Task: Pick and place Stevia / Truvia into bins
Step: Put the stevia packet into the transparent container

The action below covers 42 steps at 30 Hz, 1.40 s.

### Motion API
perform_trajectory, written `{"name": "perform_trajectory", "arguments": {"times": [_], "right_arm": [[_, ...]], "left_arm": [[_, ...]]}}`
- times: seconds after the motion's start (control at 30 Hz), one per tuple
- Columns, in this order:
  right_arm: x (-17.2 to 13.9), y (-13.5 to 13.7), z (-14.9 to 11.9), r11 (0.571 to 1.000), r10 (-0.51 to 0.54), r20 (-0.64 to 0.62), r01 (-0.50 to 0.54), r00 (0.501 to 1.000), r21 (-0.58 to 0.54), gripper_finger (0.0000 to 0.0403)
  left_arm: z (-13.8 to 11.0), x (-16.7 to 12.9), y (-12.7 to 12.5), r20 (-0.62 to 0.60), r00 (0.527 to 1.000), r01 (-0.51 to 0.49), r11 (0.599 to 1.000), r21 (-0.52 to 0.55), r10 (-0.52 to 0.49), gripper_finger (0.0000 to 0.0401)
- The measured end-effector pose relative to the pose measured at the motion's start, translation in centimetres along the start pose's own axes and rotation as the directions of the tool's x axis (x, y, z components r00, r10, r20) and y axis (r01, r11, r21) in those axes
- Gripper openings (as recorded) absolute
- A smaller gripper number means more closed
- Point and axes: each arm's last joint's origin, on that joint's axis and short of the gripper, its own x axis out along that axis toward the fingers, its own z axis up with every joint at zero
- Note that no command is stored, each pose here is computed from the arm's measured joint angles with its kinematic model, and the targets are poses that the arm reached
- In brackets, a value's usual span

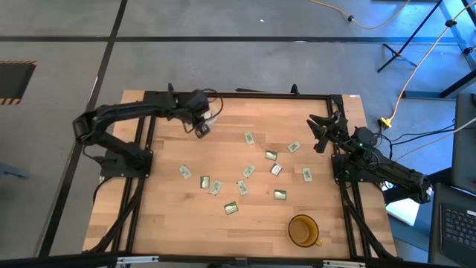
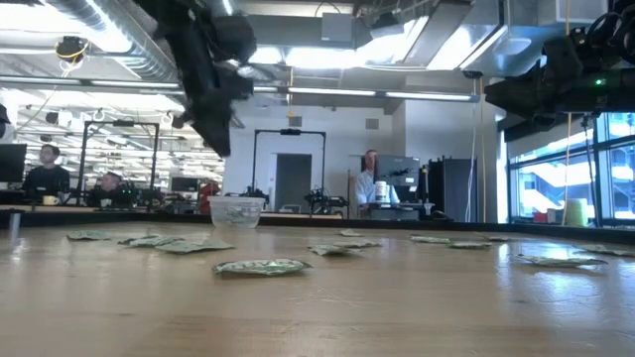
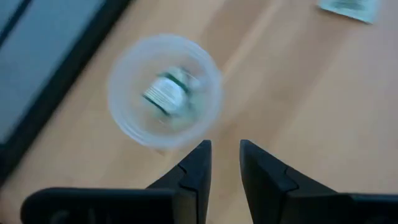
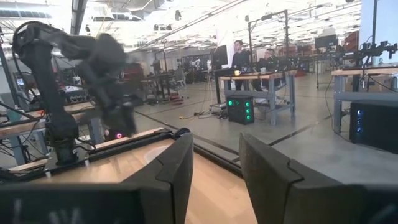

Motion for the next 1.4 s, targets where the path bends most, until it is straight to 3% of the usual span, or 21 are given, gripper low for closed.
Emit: {"name": "perform_trajectory", "arguments": {"times": [0.33, 0.47, 0.63, 0.77, 1.1, 1.4], "right_arm": [[0.0, 0.0, 0.4, 1.000, 0.005, 0.042, -0.004, 0.999, -0.027, 0.0134], [0.0, 0.1, 0.4, 1.000, 0.005, 0.044, -0.004, 0.999, -0.029, 0.0134], [0.0, 0.1, 0.4, 1.000, 0.006, 0.044, -0.005, 0.999, -0.018, 0.0134], [0.0, 0.1, 0.4, 1.000, 0.005, 0.044, -0.006, 0.999, 0.008, 0.0134], [0.0, 0.1, 0.4, 1.000, 0.006, 0.044, -0.006, 0.999, 0.014, 0.0134], [0.0, 0.1, 0.4, 0.999, 0.006, 0.043, -0.007, 0.999, 0.036, 0.0134]], "left_arm": [[-3.6, -2.5, -5.9, -0.147, 0.987, 0.055, 0.997, -0.048, -0.061, 0.0079], [-5.2, -2.8, -7.9, -0.214, 0.977, 0.005, 0.999, -0.051, -0.015, 0.0079], [-6.5, -2.9, -9.6, -0.260, 0.966, -0.057, 0.985, -0.165, 0.013, 0.0078], [-7.6, -2.6, -10.8, -0.317, 0.948, -0.090, 0.984, -0.155, 0.036, 0.0077], [-12.0, 2.4, -10.9, -0.359, 0.932, -0.033, 0.981, -0.190, -0.039, 0.0077], [-14.7, 4.4, -9.6, -0.408, 0.913, -0.110, 0.966, -0.234, 0.005, 0.0077]]}}
